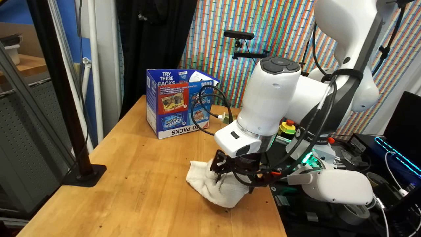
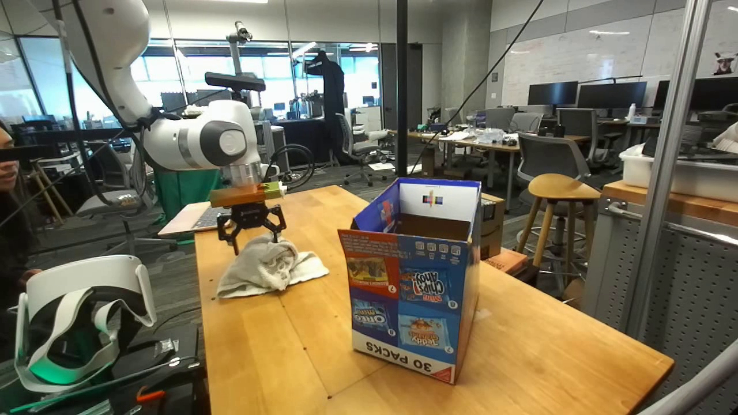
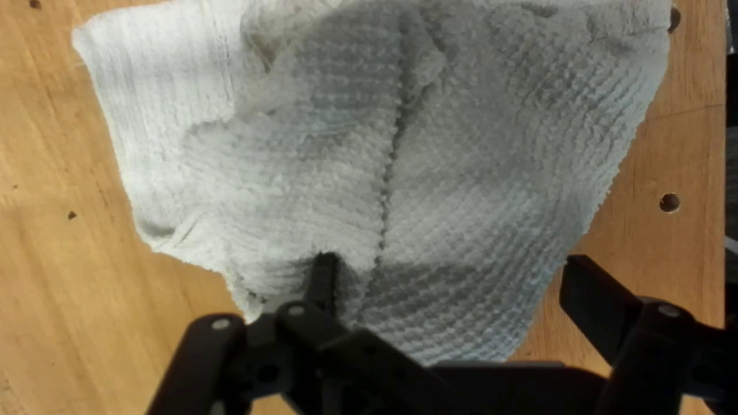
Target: Put the green object on the towel, then fold the towel and put it in the box
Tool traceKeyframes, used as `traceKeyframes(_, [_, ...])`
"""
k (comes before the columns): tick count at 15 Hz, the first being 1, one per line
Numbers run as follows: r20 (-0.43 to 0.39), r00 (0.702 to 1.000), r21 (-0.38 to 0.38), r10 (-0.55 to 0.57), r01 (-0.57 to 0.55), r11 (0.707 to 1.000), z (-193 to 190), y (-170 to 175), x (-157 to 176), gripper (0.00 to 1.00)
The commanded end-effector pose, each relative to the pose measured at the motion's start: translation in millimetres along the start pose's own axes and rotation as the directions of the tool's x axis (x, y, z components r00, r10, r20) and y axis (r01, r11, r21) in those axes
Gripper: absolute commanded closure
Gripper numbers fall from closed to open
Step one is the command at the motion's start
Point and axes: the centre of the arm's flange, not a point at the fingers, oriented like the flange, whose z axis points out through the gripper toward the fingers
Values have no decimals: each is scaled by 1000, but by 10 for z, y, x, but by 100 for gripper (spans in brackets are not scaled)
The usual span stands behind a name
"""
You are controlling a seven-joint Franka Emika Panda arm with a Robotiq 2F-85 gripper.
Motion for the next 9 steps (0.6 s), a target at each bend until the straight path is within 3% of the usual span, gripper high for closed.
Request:
traceKeyframes(1, [36,999,34,19,-20,999,142,64,68,0])
traceKeyframes(4, [54,998,56,30,-33,998,224,107,79,0])
traceKeyframes(5, [60,998,60,36,-39,997,252,132,82,25])
traceKeyframes(6, [63,997,64,39,-43,997,277,145,74,27])
traceKeyframes(9, [63,996,70,60,-65,995,284,203,30,47])
